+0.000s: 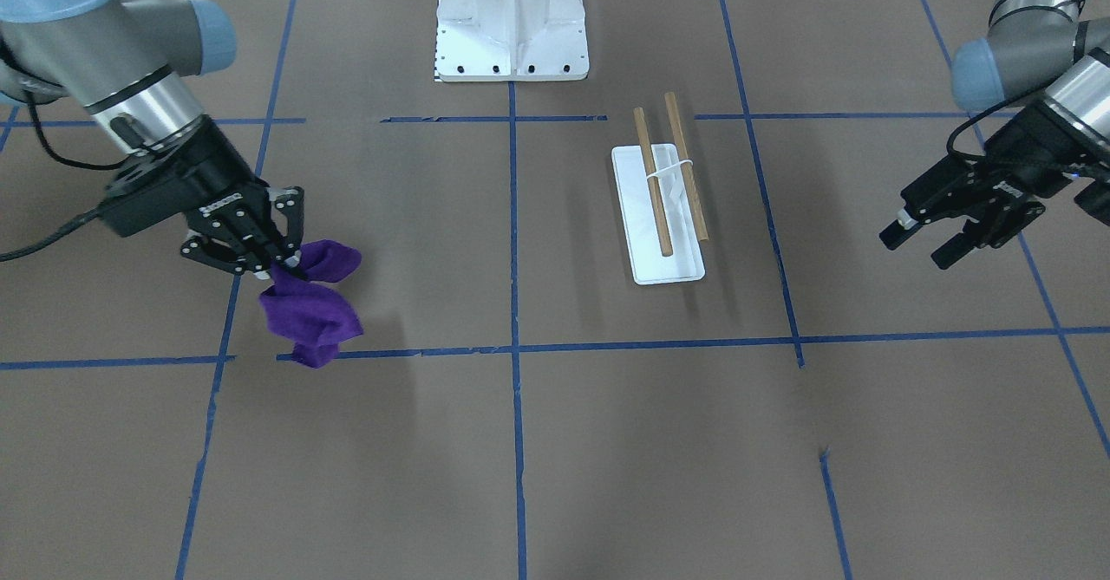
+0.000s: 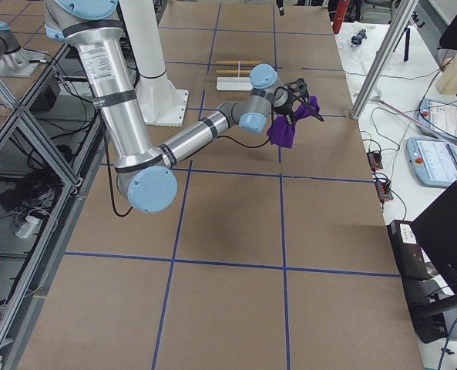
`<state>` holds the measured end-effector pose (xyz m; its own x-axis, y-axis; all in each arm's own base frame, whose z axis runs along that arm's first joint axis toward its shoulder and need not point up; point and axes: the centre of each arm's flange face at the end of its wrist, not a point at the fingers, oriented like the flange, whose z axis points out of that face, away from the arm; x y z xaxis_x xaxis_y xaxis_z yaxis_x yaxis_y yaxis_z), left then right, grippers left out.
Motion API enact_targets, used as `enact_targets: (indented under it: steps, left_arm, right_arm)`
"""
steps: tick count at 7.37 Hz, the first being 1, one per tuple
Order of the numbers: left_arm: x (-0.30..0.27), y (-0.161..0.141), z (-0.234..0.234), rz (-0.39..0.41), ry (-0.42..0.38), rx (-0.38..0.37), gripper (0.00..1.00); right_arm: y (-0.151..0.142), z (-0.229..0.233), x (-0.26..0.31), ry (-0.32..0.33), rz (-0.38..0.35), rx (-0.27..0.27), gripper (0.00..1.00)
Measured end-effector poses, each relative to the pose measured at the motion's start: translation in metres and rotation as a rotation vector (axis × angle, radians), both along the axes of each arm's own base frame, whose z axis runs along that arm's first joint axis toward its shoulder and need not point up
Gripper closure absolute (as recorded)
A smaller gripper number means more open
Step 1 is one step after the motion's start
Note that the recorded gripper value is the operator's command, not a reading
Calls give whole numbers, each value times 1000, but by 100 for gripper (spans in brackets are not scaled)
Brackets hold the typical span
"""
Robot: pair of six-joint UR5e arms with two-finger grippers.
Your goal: Hang towel on rack
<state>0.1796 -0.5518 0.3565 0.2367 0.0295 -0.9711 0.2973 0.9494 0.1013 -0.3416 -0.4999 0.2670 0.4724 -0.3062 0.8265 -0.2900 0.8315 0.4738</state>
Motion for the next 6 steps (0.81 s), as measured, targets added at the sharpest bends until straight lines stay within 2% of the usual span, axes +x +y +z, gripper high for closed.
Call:
enact_targets:
  steps: [1, 3, 4, 6]
  left_arm:
    - [33, 2, -32, 24, 62, -51, 0]
    - [114, 20, -96, 75, 159, -141, 0]
    - [149, 32, -124, 74, 203, -177, 0]
    - [182, 49, -166, 82, 273, -225, 0]
  right_arm:
    - [16, -36, -34, -4, -28, 21, 100]
    - [39, -99, -78, 45, -46, 36, 100]
    - [47, -117, -90, 83, -49, 49, 100]
    - [58, -131, -104, 126, -53, 62, 100]
